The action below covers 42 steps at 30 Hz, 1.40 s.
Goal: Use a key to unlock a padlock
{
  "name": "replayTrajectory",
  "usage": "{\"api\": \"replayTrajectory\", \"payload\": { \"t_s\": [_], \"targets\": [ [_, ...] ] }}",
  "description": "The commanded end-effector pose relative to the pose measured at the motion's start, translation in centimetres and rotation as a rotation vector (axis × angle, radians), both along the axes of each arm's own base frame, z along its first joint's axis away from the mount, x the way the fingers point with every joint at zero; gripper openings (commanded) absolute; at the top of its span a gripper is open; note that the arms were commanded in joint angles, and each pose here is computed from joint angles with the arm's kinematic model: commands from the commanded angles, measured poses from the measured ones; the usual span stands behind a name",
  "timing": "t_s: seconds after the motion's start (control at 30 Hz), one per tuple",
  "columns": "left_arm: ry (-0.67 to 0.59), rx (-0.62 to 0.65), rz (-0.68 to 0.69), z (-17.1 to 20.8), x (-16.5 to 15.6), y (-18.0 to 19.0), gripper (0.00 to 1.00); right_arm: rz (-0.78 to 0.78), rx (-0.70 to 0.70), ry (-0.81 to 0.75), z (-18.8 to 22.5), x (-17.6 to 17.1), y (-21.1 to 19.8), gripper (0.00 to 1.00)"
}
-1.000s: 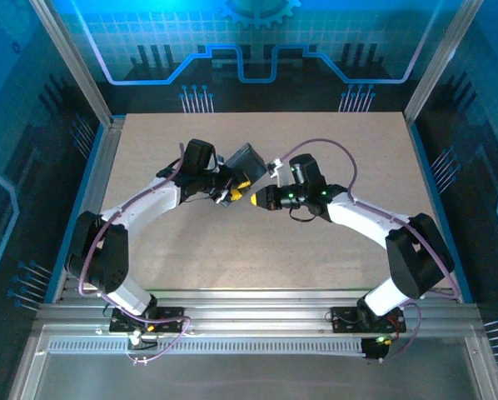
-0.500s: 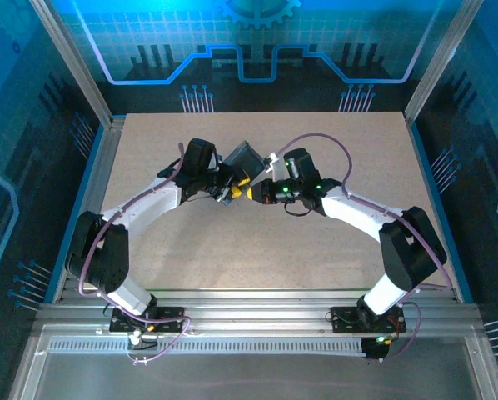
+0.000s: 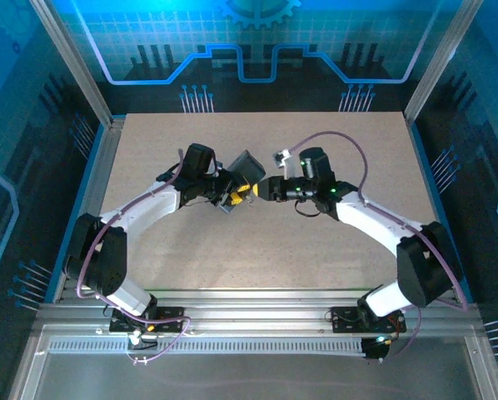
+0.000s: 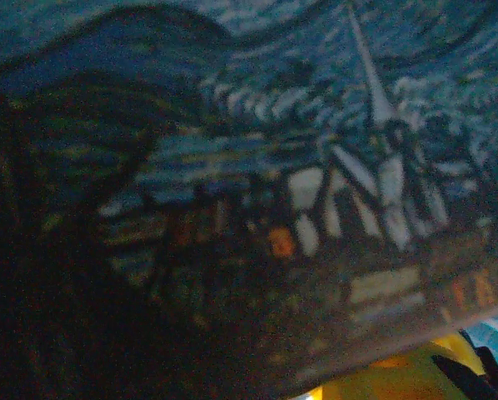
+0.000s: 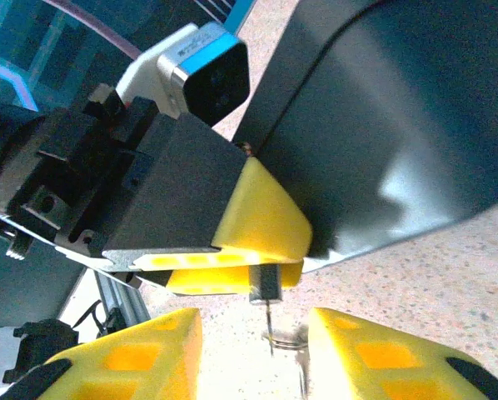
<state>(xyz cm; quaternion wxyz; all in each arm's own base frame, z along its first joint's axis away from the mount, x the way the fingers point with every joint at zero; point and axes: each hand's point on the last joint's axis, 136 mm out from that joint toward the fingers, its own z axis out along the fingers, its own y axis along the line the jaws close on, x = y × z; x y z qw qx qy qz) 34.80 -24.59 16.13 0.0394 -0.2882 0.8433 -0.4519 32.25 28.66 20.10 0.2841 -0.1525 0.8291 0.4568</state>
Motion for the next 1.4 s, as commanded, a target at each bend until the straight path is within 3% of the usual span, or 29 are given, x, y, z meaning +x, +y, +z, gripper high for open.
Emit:
{"api": "replayTrajectory", "payload": {
  "t_s": [0.0, 0.4, 0.67, 0.9, 1.27, 1.37],
  "targets": [
    [-0.055, -0.045, -0.015, 2.2, 0.1, -0.1, 0.00, 0.053, 0.031, -0.020, 0.6, -1.0, 0.1, 0.32],
    [-0.065, -0.039, 0.026, 2.5, 0.6, 0.2, 0.00, 0.127, 0.022, 0.077, -2.7, -2.4, 2.6, 0.28],
    [-0.068, -0.046, 0.029, 2.6, 0.6, 0.2, 0.00, 0.108, 0.018, 0.104, -3.9, -1.9, 2.8, 0.10],
    [-0.068, -0.052, 0.015, 2.7, 0.2, -0.3, 0.00, 0.086, 0.063, 0.113, -3.8, -0.9, 3.4, 0.04],
    [-0.038, -0.045, 0.044, 1.8, -0.3, 0.0, 0.00, 0.083, 0.142, 0.061, -0.8, -0.3, 3.1, 0.03],
    [-0.021, -0.028, 0.080, 1.2, 0.0, 1.3, 0.00, 0.063, 0.067, 0.057, -1.6, -0.9, 1.1, 0.13]
  ]
}}
